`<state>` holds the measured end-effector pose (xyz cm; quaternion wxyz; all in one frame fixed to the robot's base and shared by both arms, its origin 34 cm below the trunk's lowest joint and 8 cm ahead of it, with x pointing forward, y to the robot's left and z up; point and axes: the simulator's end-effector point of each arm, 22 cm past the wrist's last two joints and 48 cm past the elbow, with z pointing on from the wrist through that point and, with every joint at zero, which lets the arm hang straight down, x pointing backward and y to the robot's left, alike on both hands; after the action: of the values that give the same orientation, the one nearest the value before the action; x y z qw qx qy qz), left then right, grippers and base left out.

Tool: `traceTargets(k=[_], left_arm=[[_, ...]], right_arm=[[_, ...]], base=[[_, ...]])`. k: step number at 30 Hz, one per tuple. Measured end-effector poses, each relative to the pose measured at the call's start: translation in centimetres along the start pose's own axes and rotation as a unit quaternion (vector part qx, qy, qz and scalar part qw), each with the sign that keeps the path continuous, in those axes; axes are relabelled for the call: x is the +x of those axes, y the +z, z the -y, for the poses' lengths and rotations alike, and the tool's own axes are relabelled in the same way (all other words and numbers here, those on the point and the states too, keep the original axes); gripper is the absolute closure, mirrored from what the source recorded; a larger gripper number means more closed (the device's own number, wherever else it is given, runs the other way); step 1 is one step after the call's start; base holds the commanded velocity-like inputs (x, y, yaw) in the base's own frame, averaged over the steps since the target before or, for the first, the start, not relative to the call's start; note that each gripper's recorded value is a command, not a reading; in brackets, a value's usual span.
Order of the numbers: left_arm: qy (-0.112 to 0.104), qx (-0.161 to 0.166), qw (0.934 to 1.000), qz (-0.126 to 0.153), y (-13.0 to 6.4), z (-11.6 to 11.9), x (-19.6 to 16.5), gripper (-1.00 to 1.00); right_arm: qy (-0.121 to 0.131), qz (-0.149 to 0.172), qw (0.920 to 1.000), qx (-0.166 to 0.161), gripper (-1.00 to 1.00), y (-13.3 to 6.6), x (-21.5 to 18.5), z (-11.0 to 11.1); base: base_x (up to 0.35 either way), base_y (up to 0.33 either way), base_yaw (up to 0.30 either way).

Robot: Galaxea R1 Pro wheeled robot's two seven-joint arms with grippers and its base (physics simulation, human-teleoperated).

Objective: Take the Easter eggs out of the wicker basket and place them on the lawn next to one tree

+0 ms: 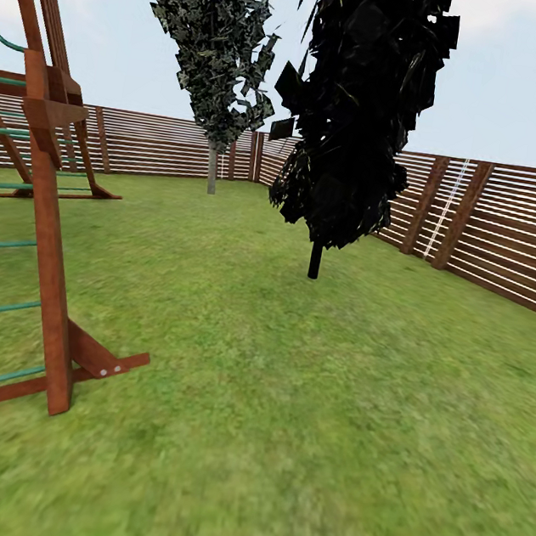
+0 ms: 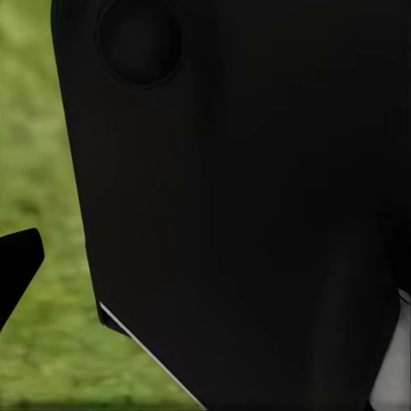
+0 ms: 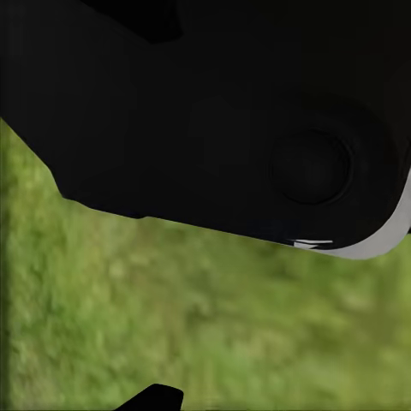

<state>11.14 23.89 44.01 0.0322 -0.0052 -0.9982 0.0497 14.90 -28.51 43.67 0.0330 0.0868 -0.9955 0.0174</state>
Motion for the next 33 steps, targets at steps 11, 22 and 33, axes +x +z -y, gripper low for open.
traceTargets(k=[11, 22, 33], left_arm=[[0.000, 0.000, 1.0000, 0.000, 0.00, -0.03, 0.00, -1.00], [0.000, 0.000, 1.0000, 0.000, 0.00, -0.04, 0.00, -1.00], [0.000, 0.000, 1.0000, 0.000, 0.00, -0.04, 0.00, -1.00]], right_arm=[[0.000, 0.000, 1.0000, 0.000, -1.00, 0.00, -0.02, -0.01], [0.000, 0.000, 1.0000, 0.000, -1.00, 0.00, -0.01, -0.01], [0.000, 0.000, 1.0000, 0.000, -1.00, 0.00, -0.02, -0.01]], base=[[0.000, 0.000, 0.000], [0.000, 0.000, 0.000], [0.000, 0.000, 0.000]])
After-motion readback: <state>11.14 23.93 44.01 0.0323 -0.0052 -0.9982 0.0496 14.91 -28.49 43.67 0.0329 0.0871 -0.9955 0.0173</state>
